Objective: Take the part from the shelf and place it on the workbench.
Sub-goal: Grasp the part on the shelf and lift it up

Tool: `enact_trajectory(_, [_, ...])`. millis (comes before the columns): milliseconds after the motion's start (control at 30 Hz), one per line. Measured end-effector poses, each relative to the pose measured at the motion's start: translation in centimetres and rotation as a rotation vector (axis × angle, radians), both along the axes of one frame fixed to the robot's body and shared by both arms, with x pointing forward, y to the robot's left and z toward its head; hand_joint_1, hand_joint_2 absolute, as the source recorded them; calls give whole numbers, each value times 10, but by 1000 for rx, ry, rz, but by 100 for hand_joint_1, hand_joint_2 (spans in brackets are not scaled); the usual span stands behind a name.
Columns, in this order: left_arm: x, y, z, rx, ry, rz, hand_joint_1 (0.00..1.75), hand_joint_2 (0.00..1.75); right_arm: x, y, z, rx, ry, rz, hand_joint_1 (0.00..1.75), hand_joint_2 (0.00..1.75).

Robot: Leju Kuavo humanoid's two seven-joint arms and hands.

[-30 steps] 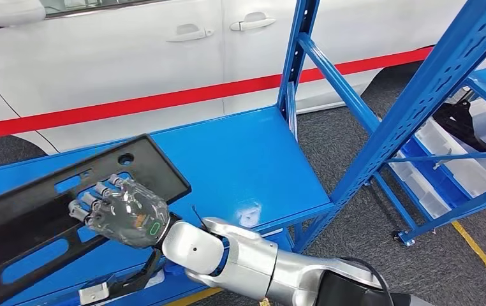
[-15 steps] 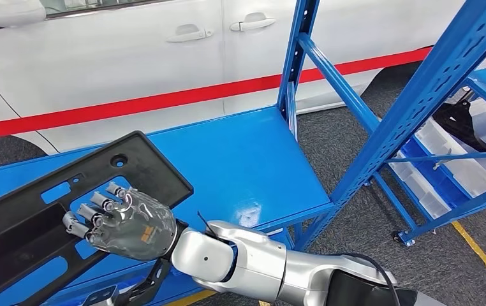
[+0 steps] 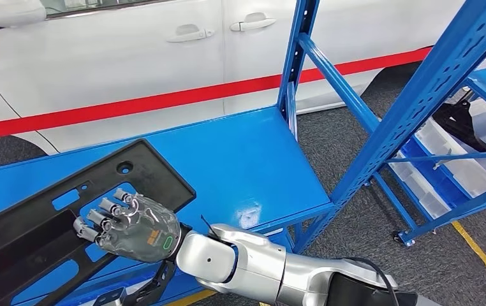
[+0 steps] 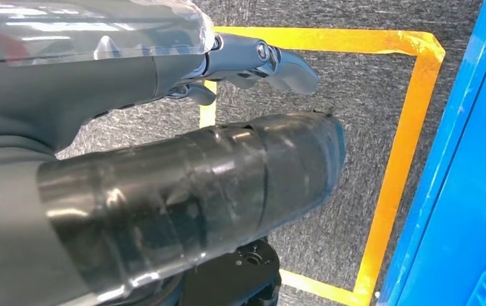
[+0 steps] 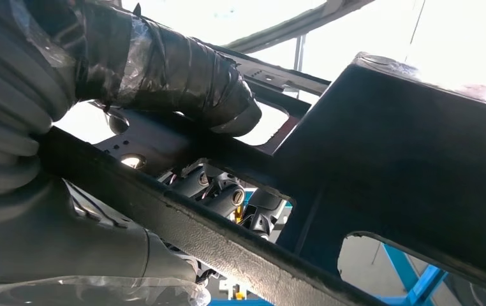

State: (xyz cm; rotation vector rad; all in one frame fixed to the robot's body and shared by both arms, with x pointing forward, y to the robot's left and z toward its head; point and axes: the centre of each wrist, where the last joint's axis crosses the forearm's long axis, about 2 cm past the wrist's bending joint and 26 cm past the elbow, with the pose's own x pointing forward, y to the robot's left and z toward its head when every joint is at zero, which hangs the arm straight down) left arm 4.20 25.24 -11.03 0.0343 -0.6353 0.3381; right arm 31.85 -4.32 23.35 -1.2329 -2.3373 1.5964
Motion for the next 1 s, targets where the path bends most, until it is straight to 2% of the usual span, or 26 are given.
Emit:
enact_trajectory(300, [1, 4, 0, -8, 48, -3, 0, 0, 1, -1, -4, -4, 4, -9, 175, 175])
enact_trajectory(500, [2, 8, 0, -3, 50, -4, 0, 0, 1, -3, -13, -23, 26, -22, 175, 175])
enact_trajectory(1000, [1, 12, -1, 32, 71, -17, 0, 0, 3, -3, -16, -29, 34, -35, 175, 175])
